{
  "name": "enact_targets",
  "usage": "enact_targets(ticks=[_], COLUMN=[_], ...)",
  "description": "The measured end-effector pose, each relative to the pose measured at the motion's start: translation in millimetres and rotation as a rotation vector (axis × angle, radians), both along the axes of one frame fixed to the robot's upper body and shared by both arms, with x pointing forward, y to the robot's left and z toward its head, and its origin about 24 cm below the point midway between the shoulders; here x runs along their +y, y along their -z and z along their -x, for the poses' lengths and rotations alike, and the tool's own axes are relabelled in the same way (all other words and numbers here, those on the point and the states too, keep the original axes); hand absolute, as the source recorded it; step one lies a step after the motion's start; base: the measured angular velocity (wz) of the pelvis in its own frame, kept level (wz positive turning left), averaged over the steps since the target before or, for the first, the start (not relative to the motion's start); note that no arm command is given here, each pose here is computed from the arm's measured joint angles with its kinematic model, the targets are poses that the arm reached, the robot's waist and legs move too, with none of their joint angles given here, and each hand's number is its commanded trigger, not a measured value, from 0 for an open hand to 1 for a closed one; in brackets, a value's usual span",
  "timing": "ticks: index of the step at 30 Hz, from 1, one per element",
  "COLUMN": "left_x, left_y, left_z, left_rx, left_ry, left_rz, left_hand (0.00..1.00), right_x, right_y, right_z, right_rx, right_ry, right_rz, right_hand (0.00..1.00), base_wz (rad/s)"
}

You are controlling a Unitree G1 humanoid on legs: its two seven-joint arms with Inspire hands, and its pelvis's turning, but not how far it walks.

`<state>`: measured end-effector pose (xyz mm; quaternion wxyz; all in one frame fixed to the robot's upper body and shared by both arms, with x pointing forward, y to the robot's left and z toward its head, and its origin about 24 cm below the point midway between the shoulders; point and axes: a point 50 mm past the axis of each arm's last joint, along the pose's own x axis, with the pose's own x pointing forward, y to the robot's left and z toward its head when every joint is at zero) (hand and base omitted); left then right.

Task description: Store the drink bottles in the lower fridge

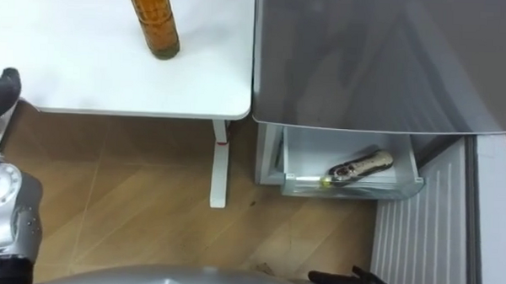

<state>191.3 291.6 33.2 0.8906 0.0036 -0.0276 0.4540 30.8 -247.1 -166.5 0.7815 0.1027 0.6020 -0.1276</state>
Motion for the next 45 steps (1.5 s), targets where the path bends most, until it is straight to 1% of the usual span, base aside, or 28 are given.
enact_targets(ticks=[2, 5, 8, 15, 17, 28, 31, 33, 36, 38, 40, 43, 45], left_x=[-6.6, -14.3, -23.5, -39.9, -44.9, -52.0, -53.1, -52.8, -52.2, -51.2, -50.4, -50.1, -48.7], left_y=[-11, -18, -26, -23, -22, -20, -20, -19, -9, 1, 5, 4, -1], left_z=[-5, -9, -15, -22, -24, -29, -32, -33, -34, -33, -32, -35, -40], left_rx=[-0.039, -0.028, -0.038, -0.028, -0.035, -0.022, -0.058, -0.071, -0.032, 0.024, 0.05, 0.054, 0.039], left_ry=[0.055, 0.122, 0.204, 0.351, 0.401, 0.53, 0.551, 0.556, 0.574, 0.586, 0.589, 0.598, 0.595], left_rz=[-0.027, -0.103, -0.13, -0.118, -0.084, -0.07, 0.025, 0.065, 0.103, 0.131, 0.144, 0.147, 0.141], left_hand=[0.0, 0.0, 0.0, 0.0, 0.0, 0.0, 0.0, 0.0, 0.0, 0.0, 0.0, 0.0, 0.0], right_x=[0, 0, -1, -2, -2, -1, -2, -2, -1, -1, -1, 0, -1], right_y=[0, 0, 0, -1, -1, -1, -1, -1, -1, -1, -1, 0, -1], right_z=[1, 2, 3, 2, 1, -4, -3, -2, -1, -2, -3, -3, -3], right_rx=[0.0, 0.005, 0.005, -0.007, -0.011, -0.019, -0.017, -0.018, -0.008, -0.01, -0.012, -0.008, -0.009], right_ry=[0.004, 0.005, 0.009, 0.02, 0.019, -0.002, 0.012, 0.025, 0.033, 0.04, 0.043, 0.05, 0.05], right_rz=[-0.01, -0.014, -0.025, -0.026, -0.024, -0.023, -0.023, -0.024, -0.029, -0.032, -0.034, -0.038, -0.037], right_hand=[0.0, 0.0, 0.0, 0.0, 0.0, 0.0, 0.0, 0.0, 0.0, 0.0, 0.0, 0.0, 0.0], base_wz=[0.02, 0.0, -0.02, -0.04, -0.04, -0.01, 0.0, -0.02, -0.05, -0.08, -0.08, -0.06, 0.0])
